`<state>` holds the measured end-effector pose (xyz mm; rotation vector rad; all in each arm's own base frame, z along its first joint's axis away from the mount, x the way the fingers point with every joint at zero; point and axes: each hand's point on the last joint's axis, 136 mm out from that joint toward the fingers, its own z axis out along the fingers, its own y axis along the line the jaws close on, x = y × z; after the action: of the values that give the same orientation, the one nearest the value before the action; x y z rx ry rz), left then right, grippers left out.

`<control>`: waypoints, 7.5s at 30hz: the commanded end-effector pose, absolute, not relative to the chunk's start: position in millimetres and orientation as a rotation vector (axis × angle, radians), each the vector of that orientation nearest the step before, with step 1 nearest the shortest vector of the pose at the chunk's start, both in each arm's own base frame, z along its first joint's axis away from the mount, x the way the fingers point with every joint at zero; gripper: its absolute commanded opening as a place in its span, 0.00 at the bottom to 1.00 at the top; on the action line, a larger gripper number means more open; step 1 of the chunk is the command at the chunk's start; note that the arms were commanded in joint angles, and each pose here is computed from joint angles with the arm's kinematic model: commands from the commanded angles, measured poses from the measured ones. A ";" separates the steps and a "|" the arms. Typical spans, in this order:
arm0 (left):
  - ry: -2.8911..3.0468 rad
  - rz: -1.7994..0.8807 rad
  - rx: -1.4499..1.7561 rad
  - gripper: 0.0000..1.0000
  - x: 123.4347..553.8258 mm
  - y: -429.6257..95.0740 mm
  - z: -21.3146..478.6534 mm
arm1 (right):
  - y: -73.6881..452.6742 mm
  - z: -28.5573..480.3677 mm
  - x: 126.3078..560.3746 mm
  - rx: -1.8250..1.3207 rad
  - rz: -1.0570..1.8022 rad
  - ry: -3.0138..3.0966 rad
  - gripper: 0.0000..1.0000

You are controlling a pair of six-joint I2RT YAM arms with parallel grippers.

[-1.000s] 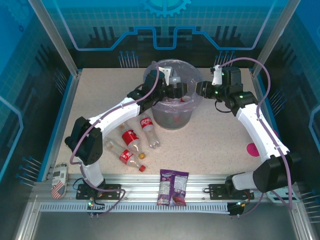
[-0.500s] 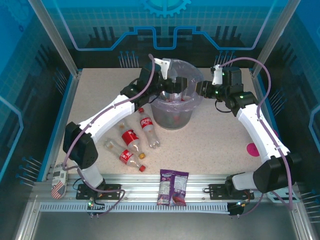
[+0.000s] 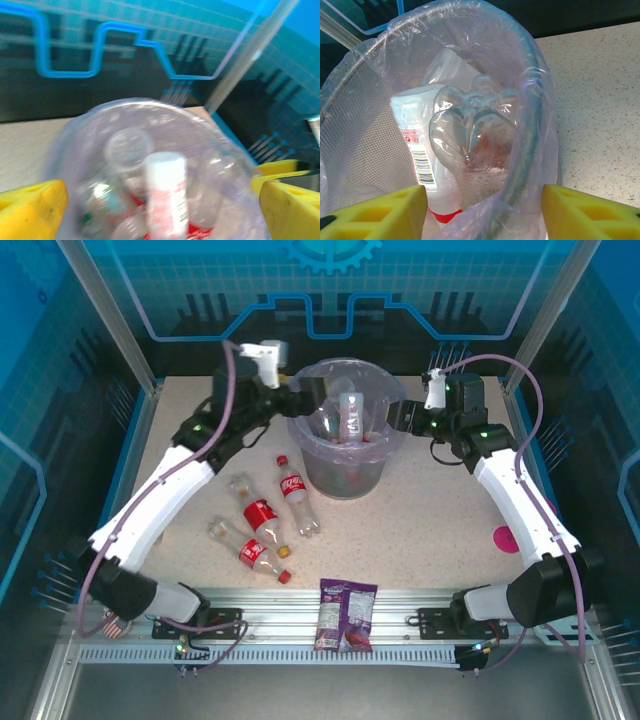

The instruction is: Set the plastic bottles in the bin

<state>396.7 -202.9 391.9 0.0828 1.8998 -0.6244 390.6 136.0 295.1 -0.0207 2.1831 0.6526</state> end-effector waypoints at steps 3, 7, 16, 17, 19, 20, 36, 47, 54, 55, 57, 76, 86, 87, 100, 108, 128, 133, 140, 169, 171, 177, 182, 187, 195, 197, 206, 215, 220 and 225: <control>2.133 -0.421 -0.231 0.99 364.4 -116.8 321.8 | 145.7 313.7 384.4 -0.072 0.692 2.134 0.67; 2.283 -0.311 -0.502 0.99 320.8 -70.5 268.2 | 144.3 314.4 382.8 -0.081 0.678 2.133 0.68; 2.461 -0.225 -0.981 0.90 238.2 -23.9 164.3 | 141.1 312.5 382.8 -0.105 0.651 2.141 0.69; 2.468 -0.244 -1.030 0.90 233.2 -24.7 153.3 | 141.4 312.4 383.5 -0.107 0.652 2.141 0.69; 2.481 -0.260 -1.126 0.89 222.7 -26.4 128.9 | 143.0 311.7 384.1 -0.114 0.660 2.143 0.70; 2.486 -0.251 -1.168 0.90 217.7 -25.2 118.0 | 143.1 311.1 384.8 -0.114 0.661 2.143 0.70; 2.498 -0.305 -1.354 0.78 217.1 -34.8 37.1 | 145.4 301.4 386.5 -0.118 0.673 2.168 0.70; 2.523 -0.202 -1.340 0.64 211.8 -25.3 24.5 | 145.7 299.2 386.4 -0.109 0.676 2.172 0.70; 2.511 -0.177 -1.312 0.61 213.3 -20.9 33.9 | 145.1 299.9 387.2 -0.106 0.673 2.172 0.70; 2.508 -0.171 -1.302 0.60 213.7 -19.9 37.6 | 145.3 299.7 387.0 -0.105 0.676 2.174 0.70; 2.491 -0.165 -1.283 0.57 216.2 -17.5 47.7 | 146.2 300.8 385.9 -0.106 0.683 2.171 0.70; 2.235 -0.138 -0.953 0.48 260.3 6.1 208.1 | 142.0 306.8 386.0 -0.085 0.673 2.162 0.70; 1.982 -0.340 -0.671 0.34 321.5 -17.7 337.5 | 139.5 304.4 389.2 -0.063 0.705 2.155 0.70; 1.951 -0.371 -0.645 0.33 328.1 -21.8 353.2 | 139.7 303.0 390.0 -0.059 0.715 2.156 0.70; 1.588 -0.857 -0.351 0.21 374.0 -91.3 502.5 | 142.0 292.2 391.2 -0.020 0.761 2.170 0.54; 1.560 -0.868 -0.185 0.20 389.1 -138.2 522.3 | 143.0 287.8 392.8 -0.013 0.766 2.183 0.45; 1.599 -0.617 0.155 0.10 473.7 -231.1 460.1 | 142.5 291.7 388.3 -0.025 0.741 2.182 0.41; 1.722 -0.615 0.147 0.11 476.7 -236.3 417.3 | 141.4 290.9 389.0 -0.025 0.732 2.185 0.41; 1.849 -0.659 0.161 0.12 468.1 -249.7 353.5 | 143.0 289.7 392.0 -0.031 0.737 2.190 0.41; 1.886 -0.689 0.269 0.85 425.0 -260.5 337.3 | 142.2 293.5 391.3 -0.036 0.725 2.184 0.41; 1.849 -0.655 0.271 0.86 424.9 -255.3 353.9 | 142.5 293.7 391.6 -0.037 0.728 2.184 0.41; 1.792 -0.617 0.291 0.83 424.6 -251.4 387.1 | 142.5 293.8 391.9 -0.040 0.726 2.184 0.41; 1.766 -0.643 0.284 0.77 426.0 -254.2 400.1 | 143.0 293.0 391.4 -0.043 0.724 2.188 0.41; 1.806 -0.627 0.274 0.54 434.5 -256.4 387.2 | 143.9 291.6 392.5 -0.041 0.727 2.193 0.41; 1.976 -0.648 0.187 0.39 435.5 -255.3 311.6 | 144.4 290.3 392.3 -0.042 0.723 2.195 0.42; 2.002 -0.641 0.171 0.38 435.2 -253.9 296.5 | 144.7 291.1 391.9 -0.044 0.724 2.194 0.42; 2.062 -0.594 0.155 0.31 443.2 -250.2 266.6 | 144.8 289.6 391.6 -0.040 0.729 2.194 0.42; 2.078 -0.588 0.099 0.36 460.3 -233.9 267.2 | 144.7 297.0 389.5 -0.051 0.726 2.180 0.42; 2.006 -0.591 0.148 0.51 460.2 -234.0 309.9 | 145.4 297.7 387.5 -0.042 0.740 2.176 0.42; 1.951 -0.603 0.197 0.67 457.5 -237.3 345.5 | 147.2 299.0 385.1 -0.039 0.747 2.172 0.43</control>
<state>461.4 -232.0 338.5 0.1419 1.9314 -0.5946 391.0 142.0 286.5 -0.0168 2.1976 0.7317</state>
